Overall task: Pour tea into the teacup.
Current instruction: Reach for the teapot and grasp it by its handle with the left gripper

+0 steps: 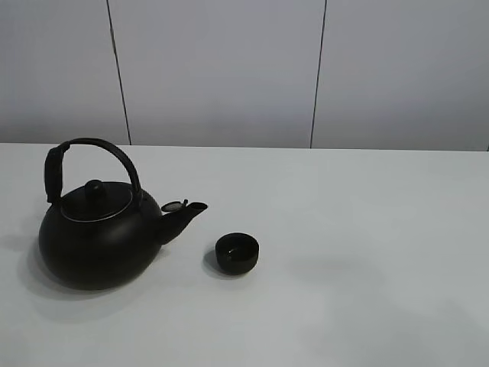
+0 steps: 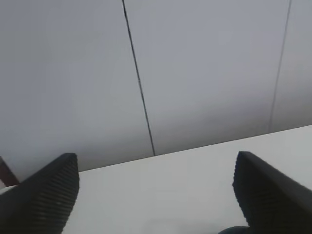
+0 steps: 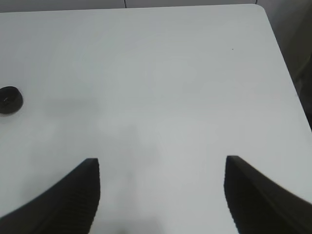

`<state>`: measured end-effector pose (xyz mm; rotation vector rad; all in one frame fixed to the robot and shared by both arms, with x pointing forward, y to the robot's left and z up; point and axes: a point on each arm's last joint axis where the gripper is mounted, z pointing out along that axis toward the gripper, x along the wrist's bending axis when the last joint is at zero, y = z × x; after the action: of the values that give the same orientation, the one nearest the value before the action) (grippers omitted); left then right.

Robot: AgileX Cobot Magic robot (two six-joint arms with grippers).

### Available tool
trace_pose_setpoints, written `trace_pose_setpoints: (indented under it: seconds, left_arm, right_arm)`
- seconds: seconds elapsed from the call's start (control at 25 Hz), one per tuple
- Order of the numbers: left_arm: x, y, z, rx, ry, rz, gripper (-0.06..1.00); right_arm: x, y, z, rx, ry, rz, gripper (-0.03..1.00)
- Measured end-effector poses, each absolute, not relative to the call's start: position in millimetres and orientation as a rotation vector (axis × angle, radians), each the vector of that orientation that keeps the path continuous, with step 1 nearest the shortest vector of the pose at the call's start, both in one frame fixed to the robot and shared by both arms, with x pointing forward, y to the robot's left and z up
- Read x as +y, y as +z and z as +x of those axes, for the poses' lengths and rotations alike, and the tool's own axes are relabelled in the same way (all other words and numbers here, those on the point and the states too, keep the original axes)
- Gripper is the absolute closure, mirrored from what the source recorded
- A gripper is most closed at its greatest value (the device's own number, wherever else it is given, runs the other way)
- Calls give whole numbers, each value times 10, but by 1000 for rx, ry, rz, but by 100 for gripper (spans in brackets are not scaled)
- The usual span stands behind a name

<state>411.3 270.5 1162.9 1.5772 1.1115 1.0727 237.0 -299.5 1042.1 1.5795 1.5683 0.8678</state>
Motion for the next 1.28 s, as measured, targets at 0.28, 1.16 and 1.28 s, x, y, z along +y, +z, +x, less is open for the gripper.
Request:
trace_pose_setpoints:
  seconds: [0.28, 1.16, 1.28]
  left_arm:
    - [2722, 10527, 4029, 1065, 1123, 1630, 32]
    - [2543, 9267, 4664, 1020, 779, 1677, 47]
    - [2530, 9225, 4762, 985, 797, 1699, 47]
  right_arm:
    - [-2995, 10421, 2369, 1568, 868, 1579, 47]
    - [-2994, 10420, 2369, 1569, 868, 1580, 47]
    - [-2994, 10420, 2369, 1569, 868, 1580, 47]
